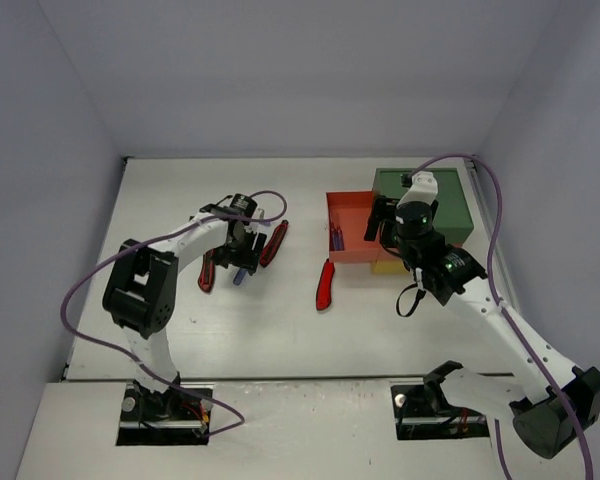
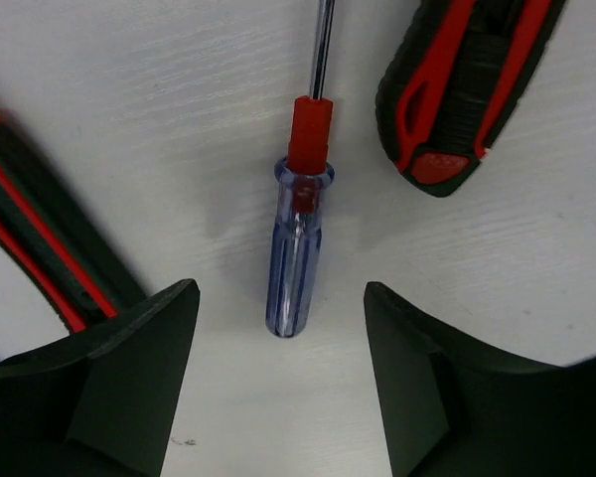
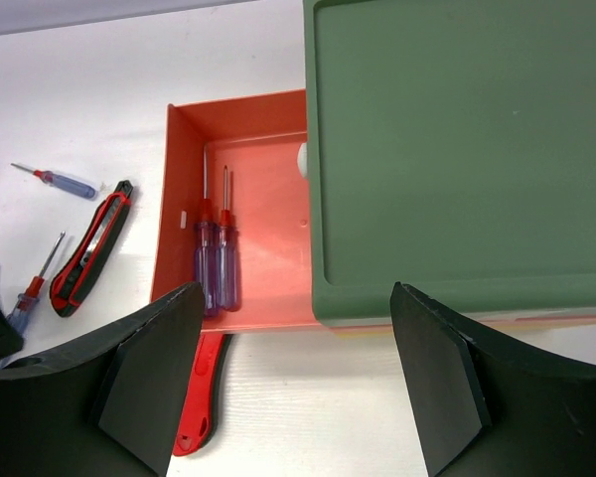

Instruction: Sort the tools into containers

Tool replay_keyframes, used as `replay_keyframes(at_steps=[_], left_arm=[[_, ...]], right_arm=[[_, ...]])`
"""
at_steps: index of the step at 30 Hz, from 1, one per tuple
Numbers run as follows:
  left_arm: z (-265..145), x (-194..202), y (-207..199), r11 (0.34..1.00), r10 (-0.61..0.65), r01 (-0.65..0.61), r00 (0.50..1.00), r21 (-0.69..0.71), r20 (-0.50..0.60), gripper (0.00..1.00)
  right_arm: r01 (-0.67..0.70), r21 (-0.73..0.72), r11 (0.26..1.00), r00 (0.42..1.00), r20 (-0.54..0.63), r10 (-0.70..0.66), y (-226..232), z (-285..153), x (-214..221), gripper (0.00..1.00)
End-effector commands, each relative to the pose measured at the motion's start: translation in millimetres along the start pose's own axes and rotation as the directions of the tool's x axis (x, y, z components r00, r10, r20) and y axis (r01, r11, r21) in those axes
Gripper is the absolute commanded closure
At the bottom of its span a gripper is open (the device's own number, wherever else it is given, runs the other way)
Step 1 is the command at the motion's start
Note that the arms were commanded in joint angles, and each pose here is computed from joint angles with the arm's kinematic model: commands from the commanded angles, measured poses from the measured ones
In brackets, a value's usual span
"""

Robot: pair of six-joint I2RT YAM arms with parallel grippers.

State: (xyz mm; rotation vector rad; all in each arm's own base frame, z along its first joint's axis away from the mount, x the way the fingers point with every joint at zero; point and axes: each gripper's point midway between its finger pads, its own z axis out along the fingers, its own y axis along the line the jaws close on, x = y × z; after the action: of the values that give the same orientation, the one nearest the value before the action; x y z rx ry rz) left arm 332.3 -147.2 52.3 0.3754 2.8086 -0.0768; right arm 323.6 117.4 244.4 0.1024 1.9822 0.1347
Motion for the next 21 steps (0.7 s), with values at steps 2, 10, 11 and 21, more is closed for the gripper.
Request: replay_keyframes(at_steps=[2,10,11,21], left_arm=[[5,-19,8,0.999,0.015,-0.015,1.0,-0.037,0.019,0.44],[10,-21,8,0.999,0.014,-0.014,1.0,-0.036,0.02,0.95],[4,-22,7,0.999,0.017,-0.016,0.999,-0.028,0.035,1.0],[-122,-92,-64,0.939,-0.183,0.061,0.922,0.338,0.342,1.0]], right_arm=[[-0.037,-0.046,0.998,0.997,0.06,0.039,9,-4,-23,0.27],[-0.051,-0.04,0.998,0.996,0.066,0.053,5,-9,-22,0.27],[-0.051,-0.04,0.998,0.996,0.067,0.054,5,-9,-22,0.27],[-0.067,-0.004,0.998,0.992,0.104,0.067,-4,-13,-31,0.27]])
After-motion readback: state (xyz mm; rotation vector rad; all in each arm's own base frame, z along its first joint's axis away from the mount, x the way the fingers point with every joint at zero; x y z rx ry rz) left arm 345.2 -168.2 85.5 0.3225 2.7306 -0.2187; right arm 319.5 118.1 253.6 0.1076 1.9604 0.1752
